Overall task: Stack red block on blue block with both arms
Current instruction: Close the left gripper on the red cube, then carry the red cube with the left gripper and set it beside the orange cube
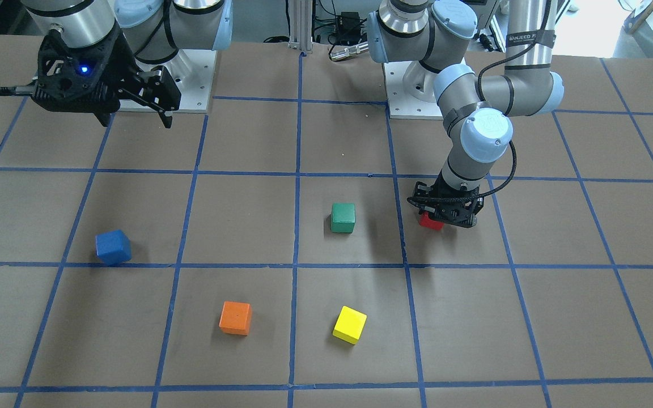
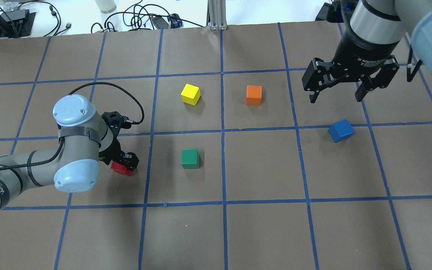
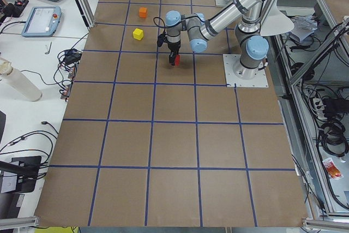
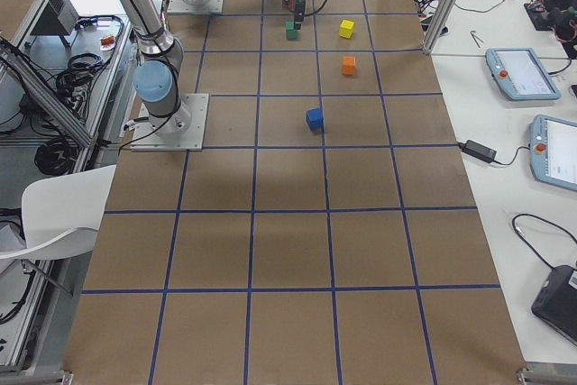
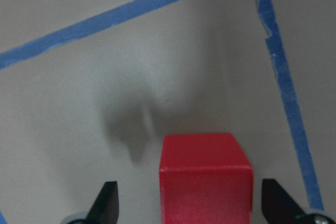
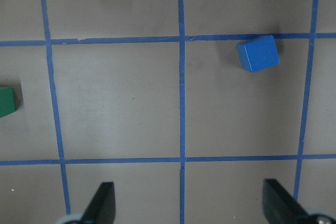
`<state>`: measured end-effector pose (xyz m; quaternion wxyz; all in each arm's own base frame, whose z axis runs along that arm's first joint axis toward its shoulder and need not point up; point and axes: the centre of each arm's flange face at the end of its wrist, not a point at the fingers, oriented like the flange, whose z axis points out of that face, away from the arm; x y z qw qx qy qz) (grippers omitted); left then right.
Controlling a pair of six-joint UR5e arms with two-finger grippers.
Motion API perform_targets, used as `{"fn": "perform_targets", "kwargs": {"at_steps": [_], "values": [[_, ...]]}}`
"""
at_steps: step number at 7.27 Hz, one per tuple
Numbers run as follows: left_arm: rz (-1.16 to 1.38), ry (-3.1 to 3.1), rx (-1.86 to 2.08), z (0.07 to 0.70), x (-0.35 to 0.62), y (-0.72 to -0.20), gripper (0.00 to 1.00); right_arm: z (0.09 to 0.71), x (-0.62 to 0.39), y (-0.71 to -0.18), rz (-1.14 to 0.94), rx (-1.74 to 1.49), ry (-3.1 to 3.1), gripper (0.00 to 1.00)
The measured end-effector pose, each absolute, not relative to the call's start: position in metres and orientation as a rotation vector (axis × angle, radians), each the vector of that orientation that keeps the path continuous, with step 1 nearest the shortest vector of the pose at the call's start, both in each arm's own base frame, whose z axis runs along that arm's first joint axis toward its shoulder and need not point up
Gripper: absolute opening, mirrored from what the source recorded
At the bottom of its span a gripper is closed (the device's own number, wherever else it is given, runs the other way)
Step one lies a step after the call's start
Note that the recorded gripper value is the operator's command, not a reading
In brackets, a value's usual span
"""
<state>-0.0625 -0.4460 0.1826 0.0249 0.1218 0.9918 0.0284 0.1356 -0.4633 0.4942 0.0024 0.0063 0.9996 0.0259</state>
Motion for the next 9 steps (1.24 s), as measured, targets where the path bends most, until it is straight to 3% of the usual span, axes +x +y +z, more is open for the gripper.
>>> {"fn": "perform_targets", "kwargs": {"at_steps": [4,7,9], "values": [[-0.057,3.132,0.244,0.225,-0.093,-0.474,0.00,0.493,0.135,-0.464,0.084,0.021,3.136,1.00],[-0.066,3.169,0.158,0.291,-0.212,-0.517,0.00,0.493,0.135,-0.464,0.086,0.022,3.137,1.00],[-0.072,3.185,0.114,0.288,-0.284,-0.539,0.00,0.493,0.135,-0.464,0.080,0.023,3.130,1.00]]}}
